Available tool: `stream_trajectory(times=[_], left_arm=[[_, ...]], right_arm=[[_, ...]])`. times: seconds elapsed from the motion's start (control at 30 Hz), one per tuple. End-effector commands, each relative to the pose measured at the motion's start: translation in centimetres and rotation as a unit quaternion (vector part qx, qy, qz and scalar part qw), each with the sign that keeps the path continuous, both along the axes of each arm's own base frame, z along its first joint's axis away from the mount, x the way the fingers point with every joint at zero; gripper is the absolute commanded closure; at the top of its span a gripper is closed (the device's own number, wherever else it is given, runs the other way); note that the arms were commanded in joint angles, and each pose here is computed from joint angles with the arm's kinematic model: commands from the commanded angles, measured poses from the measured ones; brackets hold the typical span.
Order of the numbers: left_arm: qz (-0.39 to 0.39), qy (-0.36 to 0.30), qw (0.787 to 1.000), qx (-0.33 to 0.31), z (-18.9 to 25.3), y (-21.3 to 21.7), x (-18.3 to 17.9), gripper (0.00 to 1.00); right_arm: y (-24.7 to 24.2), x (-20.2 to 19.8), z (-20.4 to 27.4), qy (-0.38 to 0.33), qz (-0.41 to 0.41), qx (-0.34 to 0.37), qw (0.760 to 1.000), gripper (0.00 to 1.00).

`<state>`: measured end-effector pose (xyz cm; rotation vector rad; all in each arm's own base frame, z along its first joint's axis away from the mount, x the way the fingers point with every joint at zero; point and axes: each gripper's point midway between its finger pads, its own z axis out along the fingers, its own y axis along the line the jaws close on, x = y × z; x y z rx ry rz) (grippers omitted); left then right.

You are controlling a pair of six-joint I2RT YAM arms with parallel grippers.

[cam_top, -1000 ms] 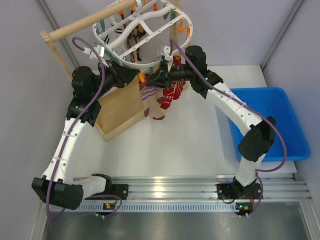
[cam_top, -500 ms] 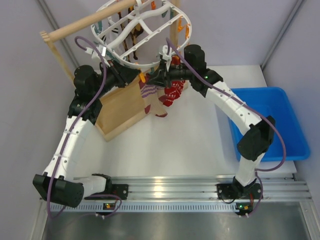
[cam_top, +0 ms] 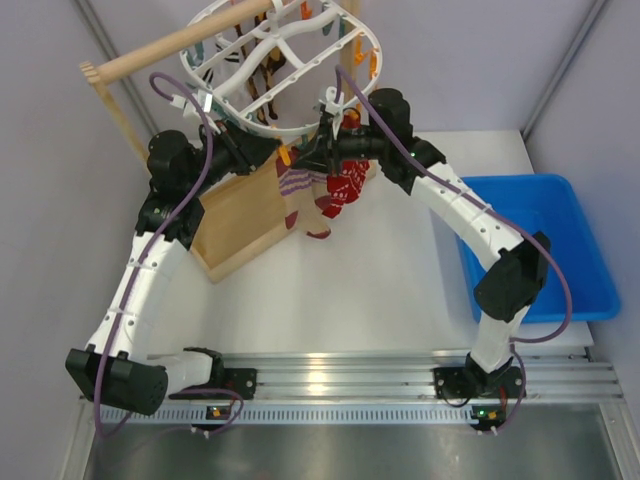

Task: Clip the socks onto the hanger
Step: Clamp the sock onto the hanger.

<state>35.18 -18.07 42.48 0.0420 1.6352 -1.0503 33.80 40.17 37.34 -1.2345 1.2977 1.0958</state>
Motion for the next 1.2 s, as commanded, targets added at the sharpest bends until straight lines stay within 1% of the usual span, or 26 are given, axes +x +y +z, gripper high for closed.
stream_trajectory(times=[0.0, 0.07, 0.13, 0.17, 0.2, 0.3, 0.33, 0.4, 0.43, 0.5, 0.53, 0.6, 0.7, 0.83, 0.9, 0.93, 0.97, 1.0, 1.07, 1.1, 1.17], left_arm=[[-0.023, -0.009, 1.0, 0.003, 0.1, -0.5, -0.8, 1.0], [-0.023, -0.01, 1.0, 0.003, 0.1, -0.5, -0.9, 0.99], [-0.023, -0.012, 1.0, 0.002, 0.3, -0.5, -1.0, 0.9], [-0.023, -0.012, 1.0, 0.002, 0.2, -0.5, -0.9, 0.84], [-0.022, -0.012, 1.0, 0.002, 0.2, -0.5, -1.0, 0.72], [-0.016, -0.015, 1.0, 0.002, 0.4, -0.3, -1.0, 0.57], [-0.016, -0.018, 1.0, 0.002, 0.6, -0.3, -1.1, 0.51], [-0.01, -0.018, 1.0, 0.003, 0.7, -0.1, -1.0, 0.46], [-0.01, -0.019, 1.0, 0.002, 0.8, -0.1, -1.1, 0.4], [-0.004, -0.021, 1.0, 0.003, 1.0, 0.2, -1.2, 0.35], [-0.003, -0.023, 1.0, 0.002, 1.2, 0.3, -1.3, 0.3], [0.001, -0.029, 1.0, 0.002, 1.5, 0.7, -1.6, 0.25], [0.007, -0.042, 0.999, 0.011, 1.7, 1.1, -2.4, 0.21], [0.016, -0.052, 0.998, 0.034, 1.3, 1.8, -3.4, 0.1], [0.016, -0.041, 0.998, 0.047, 0.8, 2.0, -3.9, 0.02], [0.017, -0.04, 0.997, 0.057, 0.5, 2.1, -4.0, 0.02], [0.02, -0.022, 0.997, 0.066, -0.2, 2.3, -4.2, 0.02], [0.022, -0.017, 0.997, 0.073, -0.5, 2.4, -4.3, 0.02], [0.026, -0.014, 0.995, 0.093, -0.9, 2.8, -4.6, 0.02], [0.025, -0.003, 0.994, 0.103, -1.5, 2.9, -4.9, 0.02], [0.023, -0.005, 0.992, 0.127, -2.1, 3.2, -5.3, 0.02]], right_arm=[[-0.1, -0.3, 5.4, -0.044, -0.01, 0.051, 0.998, 1.0], [-0.1, -0.1, 5.5, -0.041, -0.016, 0.052, 0.998, 1.0], [0.0, -0.1, 5.6, -0.041, -0.016, 0.054, 0.998, 1.0], [-0.1, 0.0, 5.6, -0.038, -0.018, 0.055, 0.998, 1.0], [0.0, 0.0, 5.7, -0.038, -0.018, 0.056, 0.998, 1.0], [-0.1, 0.0, 5.9, -0.04, -0.021, 0.059, 0.997, 1.0], [-0.1, 0.1, 5.9, -0.039, -0.022, 0.059, 0.997, 1.0], [-0.1, 0.1, 6.0, -0.04, -0.024, 0.06, 0.997, 1.0], [-0.2, 0.1, 6.0, -0.04, -0.025, 0.059, 0.997, 1.0], [-0.3, 0.2, 6.2, -0.042, -0.029, 0.061, 0.997, 1.0], [-0.4, 0.3, 6.3, -0.043, -0.031, 0.061, 0.997, 1.0], [-0.6, 0.6, 6.4, -0.046, -0.04, 0.062, 0.996, 1.0], [-1.3, 1.3, 6.7, -0.047, -0.055, 0.065, 0.995, 1.0], [-2.5, 2.2, 6.8, -0.047, -0.077, 0.064, 0.994, 1.0], [-3.2, 2.2, 7.1, -0.051, -0.087, 0.065, 0.993, 1.0], [-3.6, 2.7, 6.6, -0.047, -0.095, 0.061, 0.992, 1.0], [-4.0, 2.8, 6.6, -0.048, -0.102, 0.061, 0.992, 1.0], [-4.3, 3.0, 6.5, -0.047, -0.108, 0.06, 0.991, 0.98], [-5.5, 3.1, 6.6, -0.047, -0.123, 0.057, 0.99, 0.89], [-6.2, 3.1, 6.9, -0.049, -0.129, 0.058, 0.989, 0.77], [-7.1, 3.1, 6.5, -0.043, -0.139, 0.051, 0.988, 0.63]])
